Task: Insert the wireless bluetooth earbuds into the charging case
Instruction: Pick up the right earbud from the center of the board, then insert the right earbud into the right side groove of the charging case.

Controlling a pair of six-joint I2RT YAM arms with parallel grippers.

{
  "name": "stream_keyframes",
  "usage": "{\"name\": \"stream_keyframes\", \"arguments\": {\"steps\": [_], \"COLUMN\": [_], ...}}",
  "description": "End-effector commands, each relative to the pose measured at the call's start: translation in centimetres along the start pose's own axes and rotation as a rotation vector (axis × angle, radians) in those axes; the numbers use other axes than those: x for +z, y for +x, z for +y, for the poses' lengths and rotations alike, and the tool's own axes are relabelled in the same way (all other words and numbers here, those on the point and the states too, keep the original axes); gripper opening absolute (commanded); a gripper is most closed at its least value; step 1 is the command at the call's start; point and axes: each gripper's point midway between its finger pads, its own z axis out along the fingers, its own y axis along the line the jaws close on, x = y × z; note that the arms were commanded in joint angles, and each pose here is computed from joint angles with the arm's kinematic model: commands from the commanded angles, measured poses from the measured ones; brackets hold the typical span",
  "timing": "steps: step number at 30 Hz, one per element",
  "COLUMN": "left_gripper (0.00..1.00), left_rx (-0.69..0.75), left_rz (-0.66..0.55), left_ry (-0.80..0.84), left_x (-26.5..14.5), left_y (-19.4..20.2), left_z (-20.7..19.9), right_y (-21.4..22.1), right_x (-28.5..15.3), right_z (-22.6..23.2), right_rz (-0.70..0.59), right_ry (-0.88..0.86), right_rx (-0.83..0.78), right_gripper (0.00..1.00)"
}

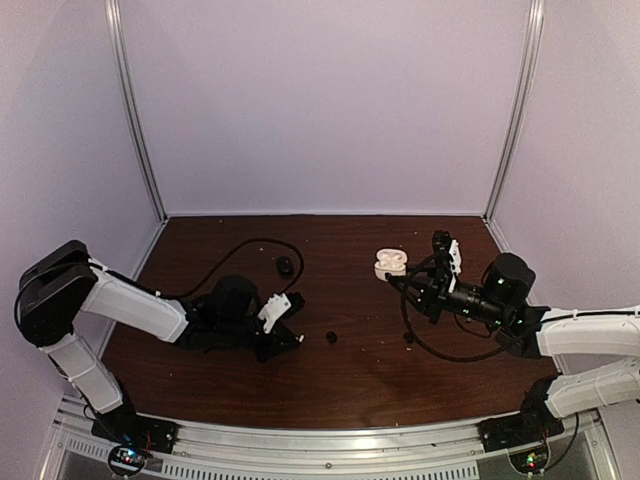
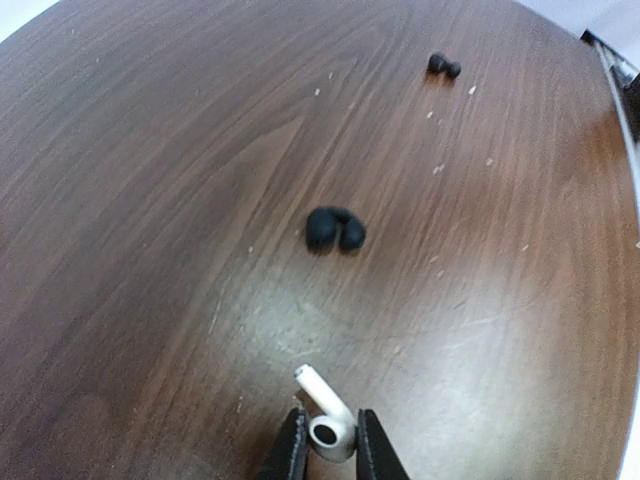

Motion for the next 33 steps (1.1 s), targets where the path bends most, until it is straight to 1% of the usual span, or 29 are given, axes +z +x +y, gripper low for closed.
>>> {"name": "stream_keyframes", "arguments": {"steps": [1,4,5,7,11,14,20,25,29,33], "left_gripper": [0.07,0.07,0.07,0.07,0.08,0.08,0.08,0.07,0.07,0.07], "left_rx": [-0.109,-0.136,-0.146,-0.134,-0.146,-0.188,-0.249,-0.318,-0.355,-0.387], "left_rz": [-0.048,-0.064,-0.041,-0.055,-0.054,-0.063,-0.031,-0.008,-0.008,0.011], "left_ry": [0.161,0.288,0.319,0.384,0.487,0.539,0.576,0.663,0.683,0.67], "left_x": [-3.0,-5.6,-6.3,-8.2,-11.0,-12.2,-12.7,-12.5,-12.2,-11.2], "left_y": [-5.4,-8.9,-9.0,-11.3,-14.2,-15.8,-18.0,-18.9,-19.6,-19.4], "left_z": [-3.2,-5.6,-6.3,-7.6,-9.5,-10.3,-10.8,-11.6,-11.7,-11.3], "right_y": [-0.2,0.4,0.4,0.1,0.2,0.7,1.4,1.7,2.1,2.3], "right_x": [0.8,1.6,1.6,1.7,2.6,3.5,5.3,5.9,6.0,6.3], "right_z": [-1.2,-1.6,-1.6,-1.4,-1.0,-0.8,0.4,1.7,2.7,3.5], "right_rz": [-0.032,-0.022,-0.031,-0.059,-0.068,-0.057,-0.039,-0.052,-0.058,-0.06], "right_ry": [0.108,0.126,0.129,0.135,0.15,0.157,0.158,0.164,0.156,0.146], "right_rx": [-0.24,-0.333,-0.352,-0.39,-0.475,-0.539,-0.644,-0.715,-0.735,-0.745], "right_gripper": [0.0,0.0,0.0,0.0,0.0,0.0,0.0,0.0,0.0,0.0]}}
